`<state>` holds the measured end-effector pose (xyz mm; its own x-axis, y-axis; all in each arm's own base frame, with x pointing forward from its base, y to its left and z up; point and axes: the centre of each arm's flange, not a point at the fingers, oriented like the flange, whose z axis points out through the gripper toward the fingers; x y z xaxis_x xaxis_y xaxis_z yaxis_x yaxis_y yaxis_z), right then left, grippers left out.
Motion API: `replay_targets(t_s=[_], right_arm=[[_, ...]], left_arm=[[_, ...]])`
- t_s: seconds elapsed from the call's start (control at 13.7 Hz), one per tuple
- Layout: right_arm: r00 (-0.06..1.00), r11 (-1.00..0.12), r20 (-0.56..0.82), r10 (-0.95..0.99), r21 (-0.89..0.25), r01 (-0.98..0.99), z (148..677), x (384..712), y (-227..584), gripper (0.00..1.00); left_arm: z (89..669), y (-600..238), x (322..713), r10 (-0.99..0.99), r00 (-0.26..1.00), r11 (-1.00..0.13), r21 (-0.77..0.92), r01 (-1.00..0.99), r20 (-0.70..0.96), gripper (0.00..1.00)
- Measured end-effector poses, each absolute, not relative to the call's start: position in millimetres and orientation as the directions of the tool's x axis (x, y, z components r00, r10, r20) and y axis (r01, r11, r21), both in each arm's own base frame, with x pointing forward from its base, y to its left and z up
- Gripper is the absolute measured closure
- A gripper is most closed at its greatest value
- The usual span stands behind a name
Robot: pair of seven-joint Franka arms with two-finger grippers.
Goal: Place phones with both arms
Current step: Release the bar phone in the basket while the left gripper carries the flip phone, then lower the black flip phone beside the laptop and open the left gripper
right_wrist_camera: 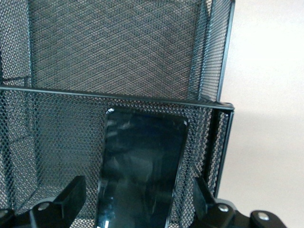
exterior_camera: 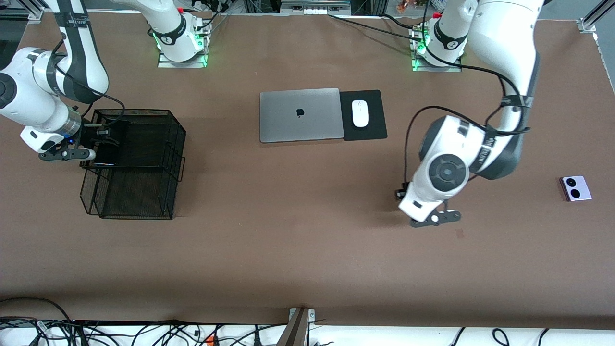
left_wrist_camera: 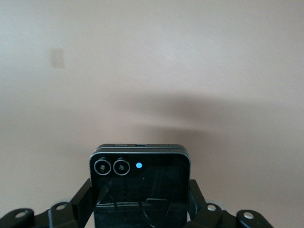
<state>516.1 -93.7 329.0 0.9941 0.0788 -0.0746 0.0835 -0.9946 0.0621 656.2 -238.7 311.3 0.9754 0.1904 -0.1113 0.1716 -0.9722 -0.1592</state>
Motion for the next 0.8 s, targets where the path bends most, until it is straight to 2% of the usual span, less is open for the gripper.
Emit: replay_targets(t_s=[0.37, 0.58, 0.8], right_arm=[[0.997, -0.996, -0.055, 0.061, 0.056, 0.064, 383, 547, -76, 0.0], [0.998, -0.999, -0.054, 0.027, 0.024, 0.028, 437, 570, -32, 0.0], [0.999, -0.999, -0.051, 0.009, 0.03, 0.011, 469, 586, 21, 0.0]], left_arm=[[290, -311, 631, 0.217, 0.968, -0.968, -0.156, 0.197, -0.122, 0.2], [272, -384, 618, 0.238, 0.967, -0.965, -0.132, 0.225, -0.094, 0.2], [266, -441, 610, 0.234, 0.971, -0.971, -0.049, 0.232, -0.04, 0.2]])
